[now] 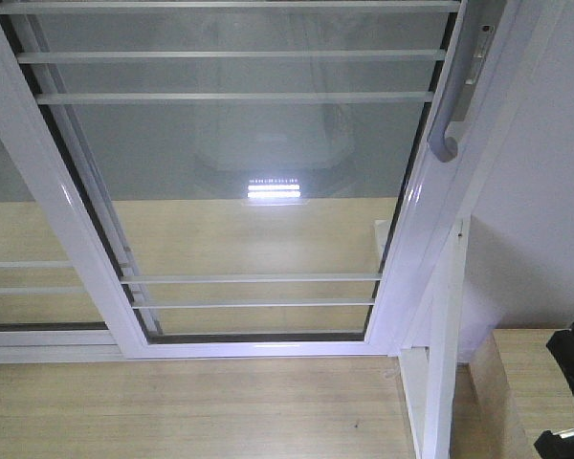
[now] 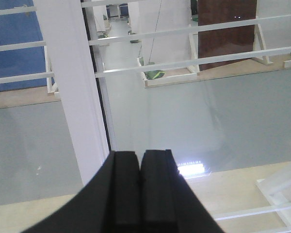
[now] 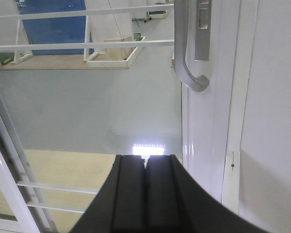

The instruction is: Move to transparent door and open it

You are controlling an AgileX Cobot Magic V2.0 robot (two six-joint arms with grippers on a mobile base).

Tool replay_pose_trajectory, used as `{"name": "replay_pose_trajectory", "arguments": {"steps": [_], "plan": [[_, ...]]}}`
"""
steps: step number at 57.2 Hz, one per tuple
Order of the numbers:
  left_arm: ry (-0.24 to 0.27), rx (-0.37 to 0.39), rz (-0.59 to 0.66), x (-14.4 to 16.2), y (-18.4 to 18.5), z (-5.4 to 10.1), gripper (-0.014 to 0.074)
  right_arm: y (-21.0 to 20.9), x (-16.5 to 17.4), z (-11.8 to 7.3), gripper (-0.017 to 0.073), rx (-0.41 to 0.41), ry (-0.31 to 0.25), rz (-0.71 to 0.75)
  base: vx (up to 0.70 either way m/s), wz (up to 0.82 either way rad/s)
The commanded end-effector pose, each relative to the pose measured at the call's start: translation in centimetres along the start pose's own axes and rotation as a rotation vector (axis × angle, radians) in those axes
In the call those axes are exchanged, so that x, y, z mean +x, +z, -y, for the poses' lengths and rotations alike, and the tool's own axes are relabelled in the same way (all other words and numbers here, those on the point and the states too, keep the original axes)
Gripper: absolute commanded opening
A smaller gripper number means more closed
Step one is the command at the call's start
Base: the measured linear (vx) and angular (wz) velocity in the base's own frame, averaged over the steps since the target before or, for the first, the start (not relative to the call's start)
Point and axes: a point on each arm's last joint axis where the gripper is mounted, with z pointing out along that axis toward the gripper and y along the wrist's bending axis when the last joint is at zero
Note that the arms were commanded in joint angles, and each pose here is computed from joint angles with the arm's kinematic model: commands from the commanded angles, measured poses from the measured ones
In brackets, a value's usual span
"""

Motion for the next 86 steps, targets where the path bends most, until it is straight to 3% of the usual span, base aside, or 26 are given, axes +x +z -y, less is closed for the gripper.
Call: {"name": "replay_pose_trajectory", "arguments": {"steps": [1, 21, 27, 32, 38, 44, 49, 53, 61, 69, 78, 86], "plan": [[-0.005, -0.001, 0.093, -0.5, -0.1, 0.0, -0.0006, -0.1, -0.7, 0.0, -0.0006, -0.006, -0.004, 0.096, 0.0, 0.0], [-0.003, -0.001, 0.096, -0.6, -0.1, 0.0, -0.0006, -0.2, -1.5, -0.1, -0.0006, -0.014, -0.004, 0.181, 0.0, 0.0], [0.049, -0.005, 0.116, -0.8, -0.1, 0.0, -0.0006, -0.2, -1.6, -0.1, -0.0006, -0.015, -0.004, 0.191, 0.0, 0.0], [0.04, -0.004, 0.152, -1.1, -0.2, 0.0, -0.0006, -0.3, -1.8, -0.2, -0.0006, -0.017, -0.004, 0.218, 0.0, 0.0], [0.018, 0.002, 0.285, -2.3, -0.4, 0.1, -0.0006, -0.5, -2.5, -0.2, -0.0006, -0.023, -0.018, 0.292, 0.0, 0.0], [-0.034, 0.015, 0.403, -3.5, -0.8, 0.1, -0.0006, -0.8, -3.4, -0.3, -0.0006, -0.032, -0.018, 0.385, 0.0, 0.0], [-0.081, 0.024, 0.441, -4.5, -1.1, 0.0, -0.0006, -1.3, -4.7, -0.5, -0.0006, -0.036, -0.018, 0.43, 0.0, 0.0], [-0.08, 0.021, 0.461, -6.2, -1.5, -0.2, -0.0006, -1.6, -6.0, -0.6, -0.0006, -0.037, -0.019, 0.436, 0.0, 0.0], [-0.08, 0.018, 0.451, -10.4, -1.1, -0.5, -0.0006, -1.6, -9.7, -1.0, -0.0006, -0.018, -0.102, 0.398, 0.0, 0.0], [-0.08, 0.022, 0.379, -15.1, 2.0, -0.9, -0.0006, 0.4, -14.6, -1.5, -0.0006, -0.001, -0.174, 0.324, 0.0, 0.0], [-0.083, 0.027, 0.27, -19.1, 8.3, -1.2, -0.0006, 5.2, -19.1, -2.0, -0.0006, 0.012, -0.272, 0.23, 0.0, 0.0], [-0.084, 0.032, 0.195, -20.1, 13.3, -1.2, -0.0006, 9.4, -21.2, -2.2, -0.0006, 0.01, -0.285, 0.182, 0.0, 0.0]]}}
